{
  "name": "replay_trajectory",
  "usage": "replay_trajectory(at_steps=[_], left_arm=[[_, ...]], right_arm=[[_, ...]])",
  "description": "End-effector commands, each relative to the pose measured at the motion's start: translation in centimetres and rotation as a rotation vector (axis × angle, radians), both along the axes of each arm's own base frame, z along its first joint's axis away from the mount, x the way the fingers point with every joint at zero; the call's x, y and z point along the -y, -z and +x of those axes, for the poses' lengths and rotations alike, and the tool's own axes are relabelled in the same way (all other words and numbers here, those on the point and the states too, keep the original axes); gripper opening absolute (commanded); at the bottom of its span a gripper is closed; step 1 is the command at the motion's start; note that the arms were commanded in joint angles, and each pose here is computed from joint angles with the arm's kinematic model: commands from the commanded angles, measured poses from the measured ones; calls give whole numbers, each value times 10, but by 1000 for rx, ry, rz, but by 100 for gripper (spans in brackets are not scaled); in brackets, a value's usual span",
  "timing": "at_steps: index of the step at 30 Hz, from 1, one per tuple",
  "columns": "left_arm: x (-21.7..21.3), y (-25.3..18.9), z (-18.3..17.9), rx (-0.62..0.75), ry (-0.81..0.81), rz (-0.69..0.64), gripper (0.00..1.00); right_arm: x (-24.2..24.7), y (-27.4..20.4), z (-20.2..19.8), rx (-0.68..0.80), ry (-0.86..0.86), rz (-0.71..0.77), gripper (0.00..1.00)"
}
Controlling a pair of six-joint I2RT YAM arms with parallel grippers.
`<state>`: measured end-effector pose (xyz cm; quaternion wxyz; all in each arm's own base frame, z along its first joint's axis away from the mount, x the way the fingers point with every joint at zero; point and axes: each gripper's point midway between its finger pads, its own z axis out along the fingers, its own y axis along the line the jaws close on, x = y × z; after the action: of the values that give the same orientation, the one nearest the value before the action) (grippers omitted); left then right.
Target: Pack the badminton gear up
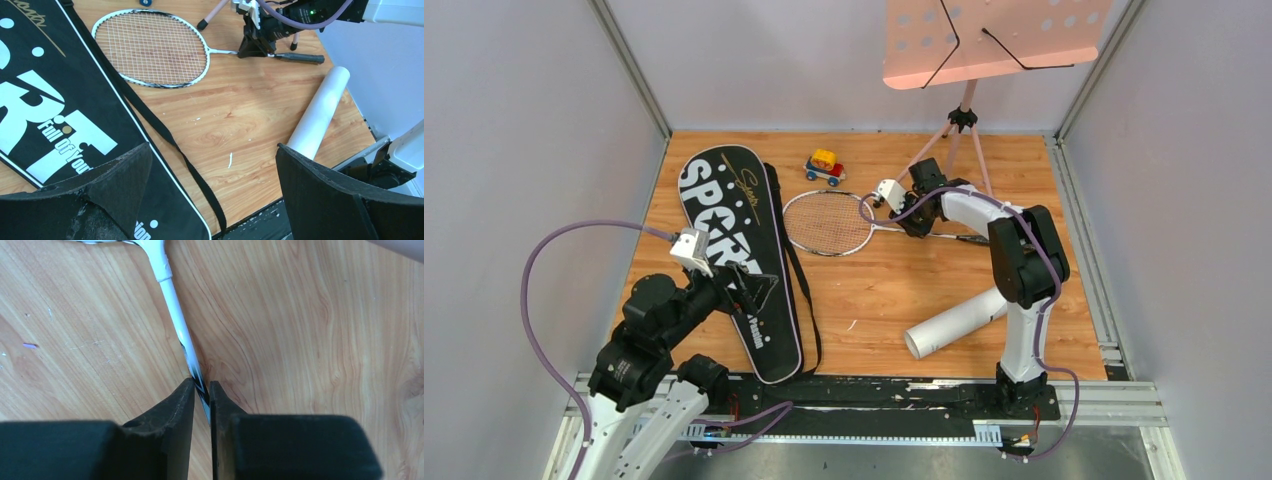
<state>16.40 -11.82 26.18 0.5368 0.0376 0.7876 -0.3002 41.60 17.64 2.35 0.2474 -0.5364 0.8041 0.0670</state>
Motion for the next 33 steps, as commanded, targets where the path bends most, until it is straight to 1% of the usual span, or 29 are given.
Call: replay_trajectory(at_steps=[1,5,9,10,14,21,25,30,33], left_arm=[[-2,-8,1,45,-3,5,100],[-2,-7,0,36,-5,1,100],[-5,-6,1,30,-25,2,100],[-6,-6,1,30,-32,3,100],[-10,-8,1,34,-49,2,100],[-11,-9,1,52,-58,-6,100],[-10,-9,0,56,-49,-9,100],[-13,-7,2,44,-74,-10,100],[-17,-4,6,20,-114,-11,100]], right_arm=[[-4,2,2,-7,-37,15,15],[-4,-7,3,21,-59,9,10],[-8,-22,10,76,-67,15,1],[-7,-25,11,87,-62,4,0],[-6,-41,12,142,-62,-40,0],[-19,-77,5,229,-98,-36,0],[-22,-88,-5,218,-109,-35,0],[-38,-110,-20,227,-129,3,0],[-55,-129,-30,243,-128,59,0]])
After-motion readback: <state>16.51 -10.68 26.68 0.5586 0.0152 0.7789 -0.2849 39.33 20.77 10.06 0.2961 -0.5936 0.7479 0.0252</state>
